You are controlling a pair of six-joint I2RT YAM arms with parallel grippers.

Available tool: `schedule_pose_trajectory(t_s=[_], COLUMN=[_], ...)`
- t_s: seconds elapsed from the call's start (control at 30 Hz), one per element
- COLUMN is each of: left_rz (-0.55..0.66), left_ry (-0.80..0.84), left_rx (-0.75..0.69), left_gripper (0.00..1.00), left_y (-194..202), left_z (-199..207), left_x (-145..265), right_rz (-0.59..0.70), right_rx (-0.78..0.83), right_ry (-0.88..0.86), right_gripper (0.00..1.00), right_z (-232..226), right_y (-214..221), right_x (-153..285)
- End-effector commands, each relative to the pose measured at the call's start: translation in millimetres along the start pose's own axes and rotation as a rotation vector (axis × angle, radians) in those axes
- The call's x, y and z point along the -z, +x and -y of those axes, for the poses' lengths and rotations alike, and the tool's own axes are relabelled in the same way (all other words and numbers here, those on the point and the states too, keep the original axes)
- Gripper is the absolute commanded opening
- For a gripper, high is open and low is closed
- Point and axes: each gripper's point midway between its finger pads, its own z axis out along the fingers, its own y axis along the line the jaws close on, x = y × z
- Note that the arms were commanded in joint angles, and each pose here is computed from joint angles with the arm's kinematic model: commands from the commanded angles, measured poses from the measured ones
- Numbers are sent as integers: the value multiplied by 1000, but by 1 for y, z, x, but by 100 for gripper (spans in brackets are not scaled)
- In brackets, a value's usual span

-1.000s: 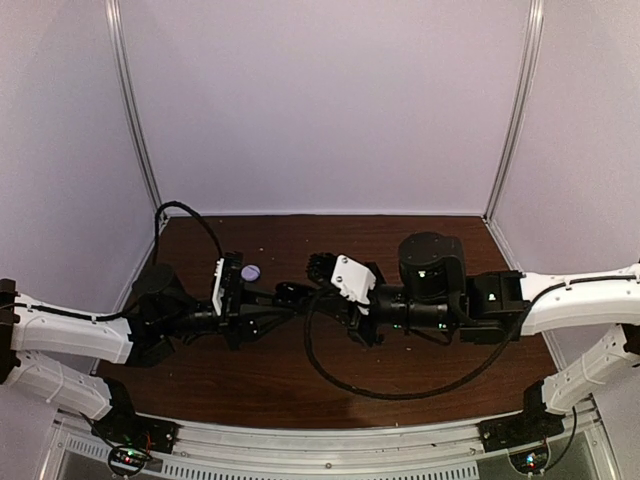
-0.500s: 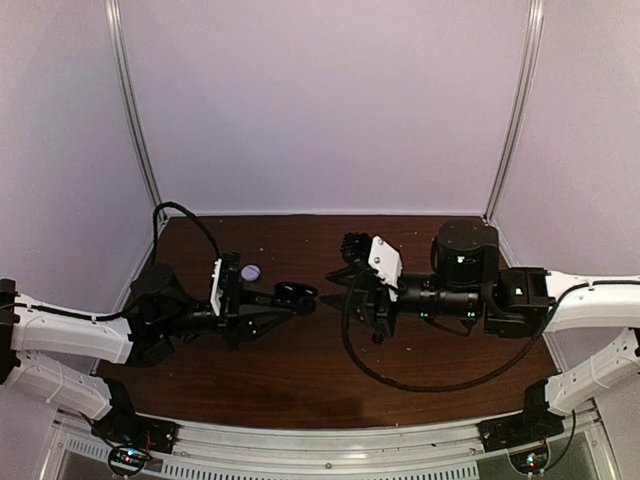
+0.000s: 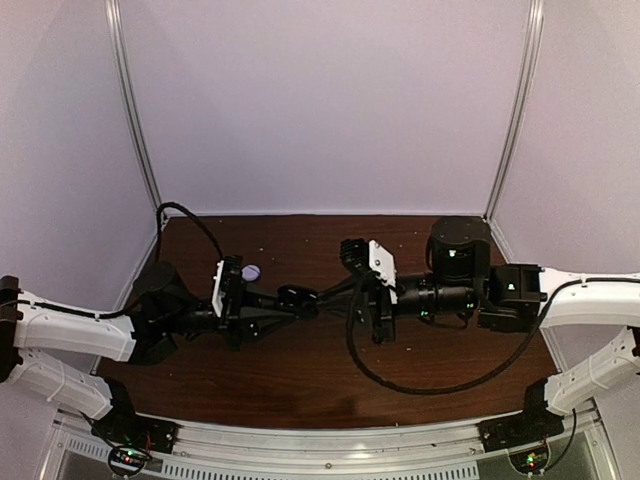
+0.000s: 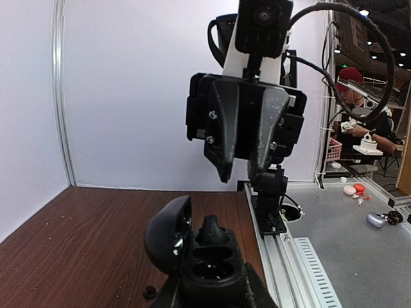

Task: Insert the wireless bluetooth earbuds into the charging case
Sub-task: Adjust the right earbud in the right side groove of the charging case.

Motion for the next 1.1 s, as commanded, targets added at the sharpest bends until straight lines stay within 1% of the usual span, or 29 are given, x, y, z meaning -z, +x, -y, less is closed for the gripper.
schedule_pose_trajectory(t_s=[0.0,0.17,0.53,0.77,0.83,1.07], left_rz=[57,41,22,14,10,15], left_ry=[24,32,45,48,48,39], left_rx=[-62,-64,-72,-79,-75,-76], left_gripper=[0,0,0,0,0,0], left_y=[-20,-17,-14,-12,-11,-13], left_z=[2,2,4,4,4,3], left_x=[-4,-6,-7,-7,-7,-7], right_rz=[6,-29,-58,-68,-91,-128], right_rx=[7,4,-10,-14,-20,-23], right_ry=[-31,1,20,58,55,30], right_gripper=[14,14,13,16,15,12], right_z=[-3,5,9,17,16,13], right_y=[-7,-1,5,6,12,21], right_x=[-3,-9,-14,-16,-17,-23])
